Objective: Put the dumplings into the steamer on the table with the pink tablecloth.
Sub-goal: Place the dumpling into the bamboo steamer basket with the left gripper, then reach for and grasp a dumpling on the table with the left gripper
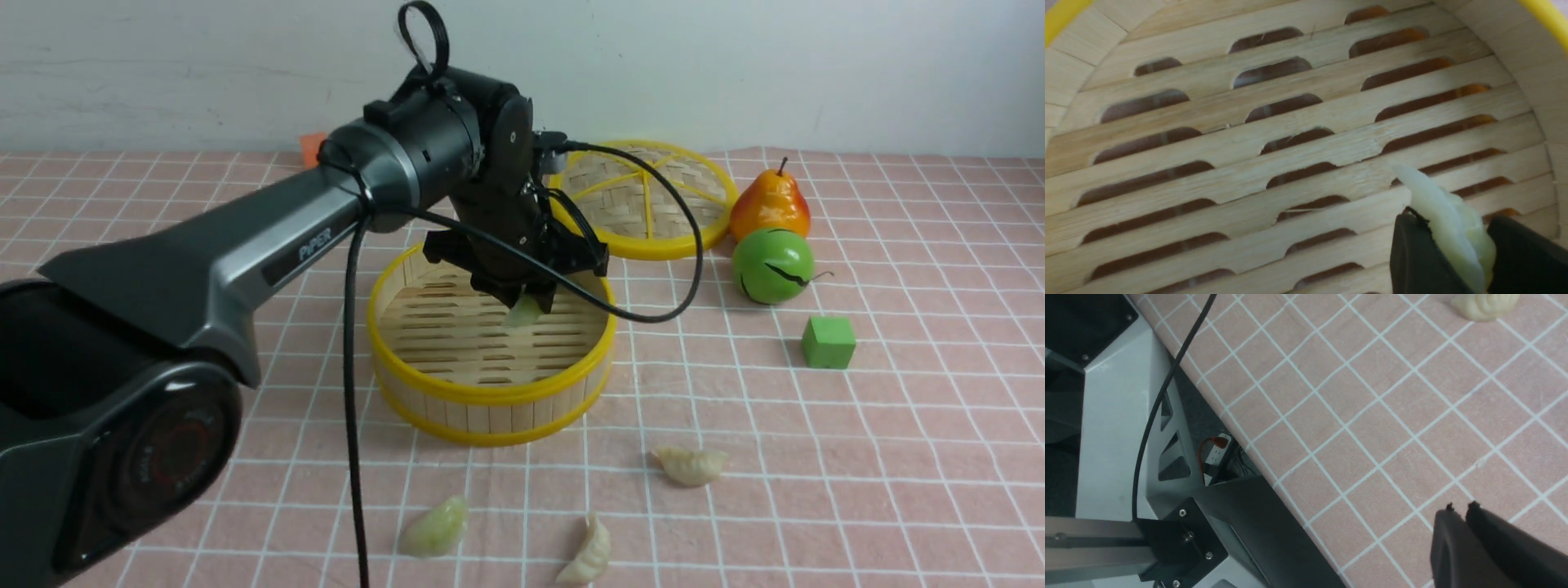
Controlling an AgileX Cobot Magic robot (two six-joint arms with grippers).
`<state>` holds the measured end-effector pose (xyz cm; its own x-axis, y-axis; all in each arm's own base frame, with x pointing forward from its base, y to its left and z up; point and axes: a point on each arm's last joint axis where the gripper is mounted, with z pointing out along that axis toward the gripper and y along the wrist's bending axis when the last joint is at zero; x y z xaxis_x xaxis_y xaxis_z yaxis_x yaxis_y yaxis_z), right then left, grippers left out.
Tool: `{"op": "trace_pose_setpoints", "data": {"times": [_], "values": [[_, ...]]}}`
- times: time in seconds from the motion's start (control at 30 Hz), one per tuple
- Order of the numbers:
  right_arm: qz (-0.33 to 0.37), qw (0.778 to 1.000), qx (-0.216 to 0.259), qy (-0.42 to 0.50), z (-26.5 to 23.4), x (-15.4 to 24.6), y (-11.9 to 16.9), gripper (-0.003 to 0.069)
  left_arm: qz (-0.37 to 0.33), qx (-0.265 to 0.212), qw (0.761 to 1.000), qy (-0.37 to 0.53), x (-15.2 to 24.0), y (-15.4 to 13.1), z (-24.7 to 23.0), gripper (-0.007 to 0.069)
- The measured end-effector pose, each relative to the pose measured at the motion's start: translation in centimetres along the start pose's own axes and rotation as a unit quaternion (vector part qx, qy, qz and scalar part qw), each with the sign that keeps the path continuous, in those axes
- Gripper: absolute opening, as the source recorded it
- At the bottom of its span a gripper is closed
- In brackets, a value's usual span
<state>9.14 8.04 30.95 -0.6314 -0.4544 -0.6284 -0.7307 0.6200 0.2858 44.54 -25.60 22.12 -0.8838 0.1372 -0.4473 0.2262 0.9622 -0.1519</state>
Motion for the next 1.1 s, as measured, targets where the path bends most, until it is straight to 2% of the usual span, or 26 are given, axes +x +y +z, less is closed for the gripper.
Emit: {"op": "trace_pose_setpoints", "data": {"times": [0.17,0.4,0.5,0.6,0.67,0.7,0.73,0.8,0.87,0.97,1.1], "values": [[-0.006,1.0,0.007,0.001,-0.1,0.1,0.0,0.0054,-0.004,-0.002,1.0,0.006,0.4,0.1,2.0,0.0206],[-0.008,1.0,0.023,-0.015,-0.1,-0.2,-0.3,0.0064,-0.006,-0.003,1.0,0.008,0.4,0.1,2.5,0.0343],[-0.008,1.0,0.024,-0.017,-0.1,-0.2,-0.3,0.0067,-0.004,-0.009,1.0,0.02,0.4,0.2,2.1,0.0366],[-0.008,0.999,0.028,-0.024,-0.2,-0.3,-0.4,0.0072,0.003,-0.019,0.999,0.031,-0.2,0.1,-0.1,0.0377],[-0.01,0.999,0.036,-0.035,-0.2,-0.5,-0.5,0.0076,0.02,-0.018,0.999,0.028,-1.0,-0.2,-3.9,0.038],[-0.01,0.999,0.036,-0.036,-0.2,-0.5,-0.5,0.0077,0.022,-0.019,0.999,0.03,-0.9,-0.1,-3.9,0.038],[-0.01,0.998,0.044,-0.047,-0.2,-0.8,-0.7,0.0078,0.031,-0.013,0.999,0.009,-1.4,-0.3,-7.1,0.0379],[-0.01,0.997,0.053,-0.062,-0.3,-1.0,-0.8,0.0081,0.037,-0.005,0.999,-0.016,-1.7,-0.4,-10.5,0.0379],[-0.01,0.996,0.058,-0.07,-0.3,-1.2,-0.9,0.0081,0.041,-0.003,0.999,-0.025,-1.6,-0.4,-12.0,0.0379],[-0.009,0.993,0.07,-0.095,-0.4,-1.6,-1.1,0.0085,0.056,-0.004,0.998,-0.02,0.1,0.2,-15.3,0.0382],[-0.009,0.992,0.074,-0.103,-0.4,-1.8,-1.2,0.0088,0.076,-0.019,0.996,0.033,4.1,1.6,-16.3,0.0382]]}}
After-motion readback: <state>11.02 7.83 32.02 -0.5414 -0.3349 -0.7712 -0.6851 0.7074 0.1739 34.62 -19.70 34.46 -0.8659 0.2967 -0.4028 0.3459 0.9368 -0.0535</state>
